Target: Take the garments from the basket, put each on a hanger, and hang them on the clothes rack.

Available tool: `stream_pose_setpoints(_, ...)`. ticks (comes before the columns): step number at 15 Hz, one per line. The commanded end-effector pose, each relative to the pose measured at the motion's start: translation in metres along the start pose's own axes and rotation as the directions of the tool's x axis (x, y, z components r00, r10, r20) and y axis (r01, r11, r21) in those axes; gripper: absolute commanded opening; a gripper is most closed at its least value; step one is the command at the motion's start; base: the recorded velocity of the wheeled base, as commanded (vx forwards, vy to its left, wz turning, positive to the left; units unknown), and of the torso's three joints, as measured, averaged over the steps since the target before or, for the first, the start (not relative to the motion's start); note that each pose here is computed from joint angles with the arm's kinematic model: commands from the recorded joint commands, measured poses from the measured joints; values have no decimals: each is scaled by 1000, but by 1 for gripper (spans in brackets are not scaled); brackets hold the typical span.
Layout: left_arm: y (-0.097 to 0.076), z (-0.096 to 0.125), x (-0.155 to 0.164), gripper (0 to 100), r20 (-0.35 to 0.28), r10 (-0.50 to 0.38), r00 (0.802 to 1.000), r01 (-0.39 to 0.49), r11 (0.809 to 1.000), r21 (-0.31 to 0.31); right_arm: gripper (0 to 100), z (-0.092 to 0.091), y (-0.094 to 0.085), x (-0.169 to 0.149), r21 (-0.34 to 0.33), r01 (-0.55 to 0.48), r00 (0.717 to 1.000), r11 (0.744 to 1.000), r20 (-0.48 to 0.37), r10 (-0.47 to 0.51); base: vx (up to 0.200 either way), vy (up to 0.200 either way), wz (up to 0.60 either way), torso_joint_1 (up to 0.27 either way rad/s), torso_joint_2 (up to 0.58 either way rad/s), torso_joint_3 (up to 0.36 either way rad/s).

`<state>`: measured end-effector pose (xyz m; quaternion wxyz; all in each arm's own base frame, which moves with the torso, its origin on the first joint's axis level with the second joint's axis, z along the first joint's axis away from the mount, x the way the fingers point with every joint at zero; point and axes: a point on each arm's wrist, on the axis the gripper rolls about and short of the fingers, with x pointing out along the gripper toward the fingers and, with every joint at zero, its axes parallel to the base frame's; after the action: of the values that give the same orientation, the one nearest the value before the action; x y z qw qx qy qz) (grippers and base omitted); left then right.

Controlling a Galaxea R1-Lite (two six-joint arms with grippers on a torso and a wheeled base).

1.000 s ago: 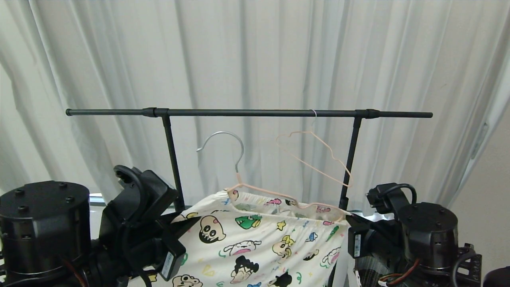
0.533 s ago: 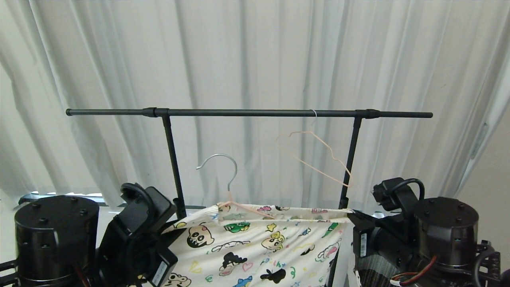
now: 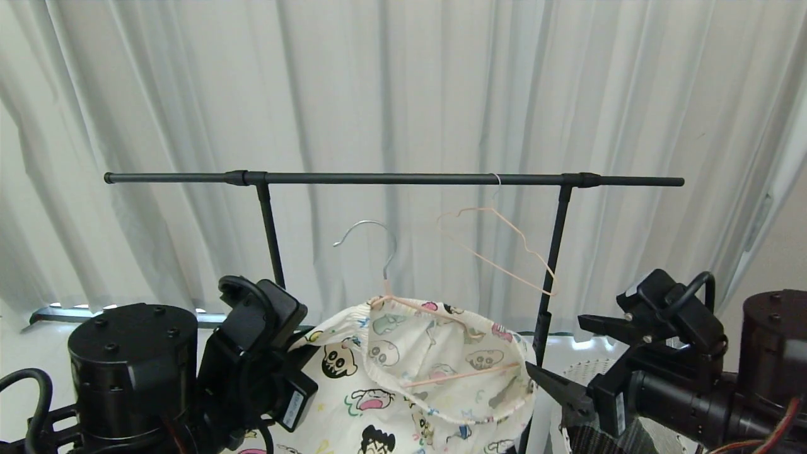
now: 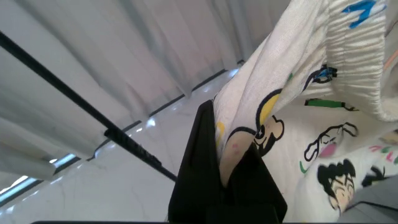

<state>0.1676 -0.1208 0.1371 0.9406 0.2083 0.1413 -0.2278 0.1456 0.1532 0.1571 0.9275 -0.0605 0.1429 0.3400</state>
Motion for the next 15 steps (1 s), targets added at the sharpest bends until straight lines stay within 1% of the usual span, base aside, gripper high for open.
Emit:
stream_pose_setpoints(1,-6,-2,3,0,-13,-25,1000,25,1000,11,100,12,0,-14,-24,-53,998,998,38,54,0,0,0,0,0,0)
stream_pose_setpoints(4,-6,-3,2,0,-13,-25,1000,25,1000,11,100,24,1,-27,-66,-173,985,983,-9,173,0,0,0,0,0,0)
stream_pose_setpoints(5,-7,-1,1,0,0,-30,1000,30,999,10,100,27,2,-28,-85,-206,978,975,-32,204,0,0,0,0,0,0)
stream_pose_setpoints(6,-11,0,-1,0,30,-40,999,40,999,13,100,31,3,-25,-108,-233,972,966,-49,229,0,0,0,0,0,0)
stream_pose_setpoints(7,-16,-3,-3,0,42,-59,997,58,998,22,100,33,5,-20,-131,-260,965,957,-75,252,0,0,0,0,0,0)
stream_pose_setpoints(10,-38,-14,-16,0,57,-161,985,156,985,73,100,29,9,-2,-165,-330,939,929,-163,304,0,0,0,0,0,0)
stream_pose_setpoints(11,-40,-15,-18,0,68,-174,982,169,982,81,100,29,12,3,-178,-353,930,919,-175,323,0,0,0,0,0,0)
stream_pose_setpoints(14,-45,-11,-21,0,91,-200,976,191,977,95,100,29,31,14,-191,-430,893,882,-233,385,0,0,0,0,0,0)
stream_pose_setpoints(15,-46,-10,-22,0,96,-204,974,195,976,97,100,29,34,17,-189,-442,885,877,-252,391,0,0,0,0,0,0)
